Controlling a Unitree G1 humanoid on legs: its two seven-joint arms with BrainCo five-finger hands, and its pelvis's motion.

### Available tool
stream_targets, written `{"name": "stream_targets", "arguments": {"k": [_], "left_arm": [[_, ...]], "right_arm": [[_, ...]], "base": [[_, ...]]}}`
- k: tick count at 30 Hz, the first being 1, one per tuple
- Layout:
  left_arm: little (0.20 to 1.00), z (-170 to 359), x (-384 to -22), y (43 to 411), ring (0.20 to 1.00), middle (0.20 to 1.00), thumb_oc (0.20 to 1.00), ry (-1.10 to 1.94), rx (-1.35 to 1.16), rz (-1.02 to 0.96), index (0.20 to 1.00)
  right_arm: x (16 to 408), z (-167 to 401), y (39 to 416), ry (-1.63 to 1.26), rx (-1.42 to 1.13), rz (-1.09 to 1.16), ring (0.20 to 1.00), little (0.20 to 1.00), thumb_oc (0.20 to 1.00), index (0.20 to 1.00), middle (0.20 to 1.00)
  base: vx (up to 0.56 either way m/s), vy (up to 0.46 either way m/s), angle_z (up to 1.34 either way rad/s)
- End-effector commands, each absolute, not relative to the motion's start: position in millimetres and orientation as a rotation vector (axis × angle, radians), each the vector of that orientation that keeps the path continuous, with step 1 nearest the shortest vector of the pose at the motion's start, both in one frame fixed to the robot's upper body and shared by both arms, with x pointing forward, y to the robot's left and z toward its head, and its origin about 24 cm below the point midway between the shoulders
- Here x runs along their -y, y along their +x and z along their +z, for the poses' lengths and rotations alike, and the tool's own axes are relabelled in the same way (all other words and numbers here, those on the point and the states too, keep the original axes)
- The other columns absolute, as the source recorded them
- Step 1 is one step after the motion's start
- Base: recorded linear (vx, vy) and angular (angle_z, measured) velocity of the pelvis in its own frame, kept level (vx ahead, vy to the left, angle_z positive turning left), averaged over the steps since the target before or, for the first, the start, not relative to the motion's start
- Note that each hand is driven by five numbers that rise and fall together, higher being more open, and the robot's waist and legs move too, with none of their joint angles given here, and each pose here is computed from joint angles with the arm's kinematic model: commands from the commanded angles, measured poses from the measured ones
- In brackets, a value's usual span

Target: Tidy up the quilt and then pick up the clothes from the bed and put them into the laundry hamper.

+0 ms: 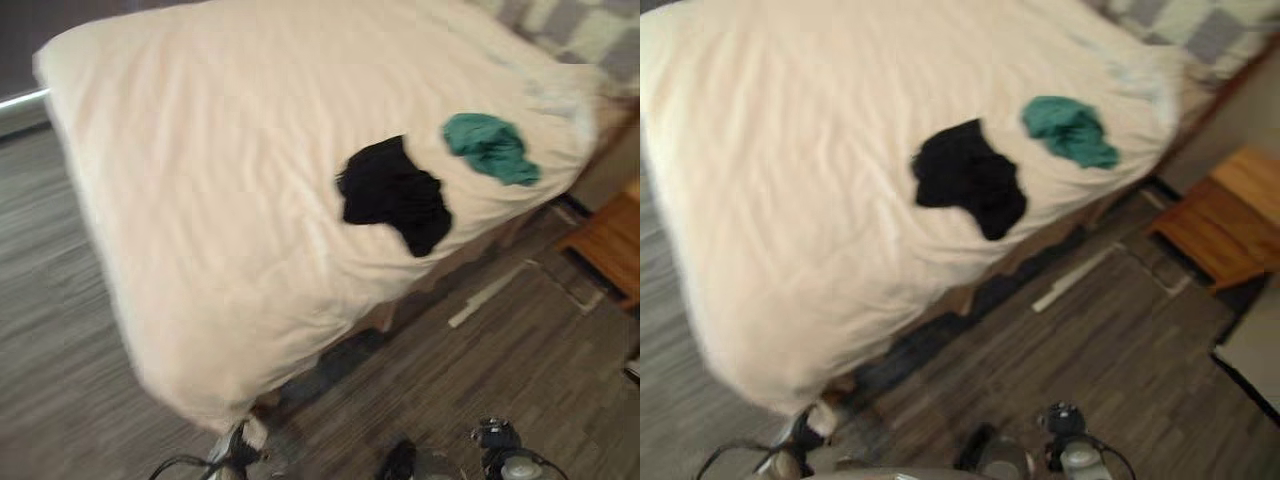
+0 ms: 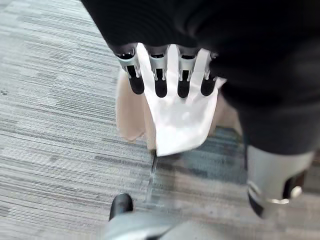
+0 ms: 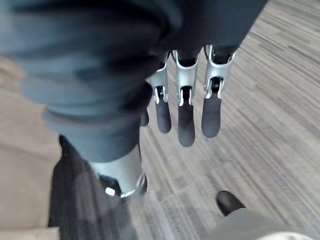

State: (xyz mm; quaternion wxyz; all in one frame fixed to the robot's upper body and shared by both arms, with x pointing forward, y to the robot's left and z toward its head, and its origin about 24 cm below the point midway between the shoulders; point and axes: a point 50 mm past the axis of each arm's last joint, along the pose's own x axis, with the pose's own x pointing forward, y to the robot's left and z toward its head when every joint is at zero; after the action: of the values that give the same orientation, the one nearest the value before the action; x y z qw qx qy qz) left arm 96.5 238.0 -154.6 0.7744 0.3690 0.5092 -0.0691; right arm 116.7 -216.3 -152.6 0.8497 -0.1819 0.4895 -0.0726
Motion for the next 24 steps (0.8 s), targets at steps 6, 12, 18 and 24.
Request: {"name": "stream_targets", "arguments": {"k": [6, 12, 18, 24], "left_arm": [[1.000, -127.2, -178.2, 191.4, 1.000, 1.000, 1.000, 0.665, -0.761, -0.156, 1.000], [1.000, -123.9, -164.1, 201.8, 1.000, 1.000, 1.000, 0.634, -0.739, -0.172, 1.000], [1.000, -132.7, -182.2, 186.5, 1.000, 1.000, 1.000, 0.676, -0.824, -0.121, 1.000], [1.000, -149.3, -229.0, 134.1, 1.000, 1.000, 1.000, 0.467, -1.053, 0.102, 1.000]], "right_arm": [[233.7, -153.4, 115.5, -0.582, -1.104, -0.030, 1.000, 1.000, 1.000, 1.000, 1.000], [244.1, -153.0, 109.1, -0.606, -1.132, -0.059, 1.000, 1.000, 1.000, 1.000, 1.000], [244.6, -149.8, 116.6, -0.500, -1.096, -0.163, 1.000, 1.000, 1.000, 1.000, 1.000], [241.7, -161.8, 80.8, -0.243, -1.231, -0.333, 1.000, 1.000, 1.000, 1.000, 1.000]], "base": [[0.10, -0.165, -1.97], [0.16, -0.015, -1.64], [0.05, 0.016, -0.65], [0.05, -0.072, 0.37]]}}
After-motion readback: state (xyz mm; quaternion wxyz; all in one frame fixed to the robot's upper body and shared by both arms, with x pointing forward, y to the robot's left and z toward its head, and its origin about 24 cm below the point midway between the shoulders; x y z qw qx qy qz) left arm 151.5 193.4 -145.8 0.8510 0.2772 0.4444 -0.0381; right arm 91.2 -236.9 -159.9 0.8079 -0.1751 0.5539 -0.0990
